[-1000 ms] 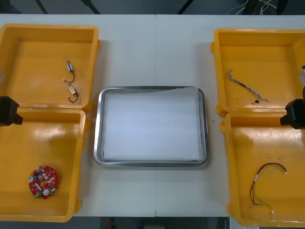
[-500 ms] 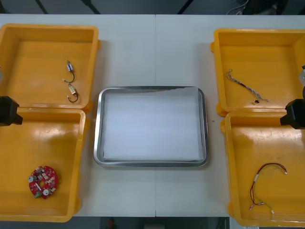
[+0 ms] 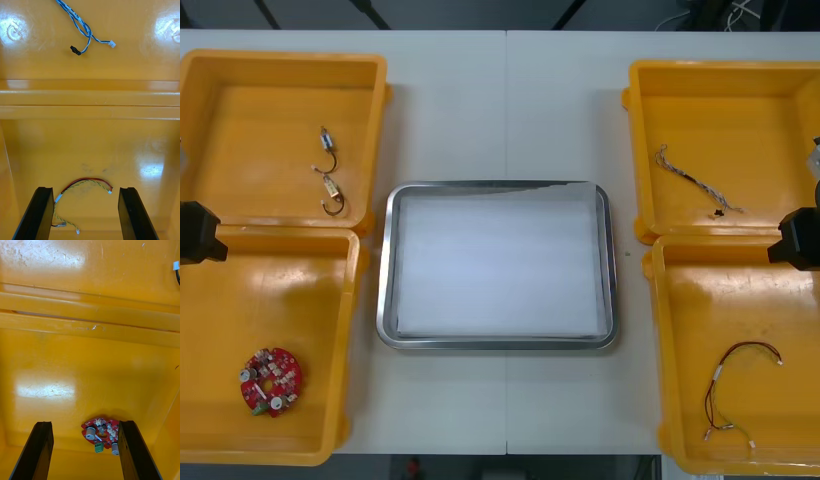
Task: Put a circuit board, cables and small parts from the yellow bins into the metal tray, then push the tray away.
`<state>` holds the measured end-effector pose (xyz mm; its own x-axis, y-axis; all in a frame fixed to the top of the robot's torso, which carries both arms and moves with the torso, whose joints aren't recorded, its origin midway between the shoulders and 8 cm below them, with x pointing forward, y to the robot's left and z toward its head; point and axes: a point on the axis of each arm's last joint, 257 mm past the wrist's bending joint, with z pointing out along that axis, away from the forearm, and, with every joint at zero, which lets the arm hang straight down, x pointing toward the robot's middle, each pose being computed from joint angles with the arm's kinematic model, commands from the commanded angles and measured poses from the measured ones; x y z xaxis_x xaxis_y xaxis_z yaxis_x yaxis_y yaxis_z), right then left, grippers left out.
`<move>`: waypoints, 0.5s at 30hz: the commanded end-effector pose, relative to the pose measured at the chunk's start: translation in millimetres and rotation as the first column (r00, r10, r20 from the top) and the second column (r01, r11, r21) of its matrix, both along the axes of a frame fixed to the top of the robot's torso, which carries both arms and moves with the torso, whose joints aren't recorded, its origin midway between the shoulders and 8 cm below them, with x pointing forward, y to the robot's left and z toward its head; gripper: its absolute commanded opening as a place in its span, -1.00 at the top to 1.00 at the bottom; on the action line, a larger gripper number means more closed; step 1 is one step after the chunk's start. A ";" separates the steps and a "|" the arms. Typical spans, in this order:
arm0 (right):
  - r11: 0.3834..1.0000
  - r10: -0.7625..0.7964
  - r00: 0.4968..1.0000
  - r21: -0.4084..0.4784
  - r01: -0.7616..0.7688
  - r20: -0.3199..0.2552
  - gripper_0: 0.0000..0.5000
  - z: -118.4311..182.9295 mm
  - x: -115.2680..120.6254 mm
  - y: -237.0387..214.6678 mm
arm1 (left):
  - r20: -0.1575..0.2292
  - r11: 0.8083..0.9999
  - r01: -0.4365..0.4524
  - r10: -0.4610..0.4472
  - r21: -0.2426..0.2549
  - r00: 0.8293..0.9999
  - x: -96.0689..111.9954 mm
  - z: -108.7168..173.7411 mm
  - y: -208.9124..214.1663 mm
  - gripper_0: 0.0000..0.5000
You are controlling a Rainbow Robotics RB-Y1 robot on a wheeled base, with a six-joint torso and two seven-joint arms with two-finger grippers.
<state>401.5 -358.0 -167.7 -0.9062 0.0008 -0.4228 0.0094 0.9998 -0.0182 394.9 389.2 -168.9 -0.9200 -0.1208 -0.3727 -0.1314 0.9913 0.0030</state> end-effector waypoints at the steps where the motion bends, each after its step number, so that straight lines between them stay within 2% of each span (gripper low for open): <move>1: 1.000 -0.002 1.000 0.003 0.002 0.022 -1.00 6.4 2.8 -3.7 | 0.037 0.997 0.037 -0.040 0.074 0.999 4.4 21.3 15.5 -1.00; 15: 1.000 -0.002 1.000 0.003 0.002 0.022 -1.00 6.4 2.8 -3.7 | 0.037 0.997 0.037 -0.040 0.074 0.999 4.4 21.3 15.5 -1.00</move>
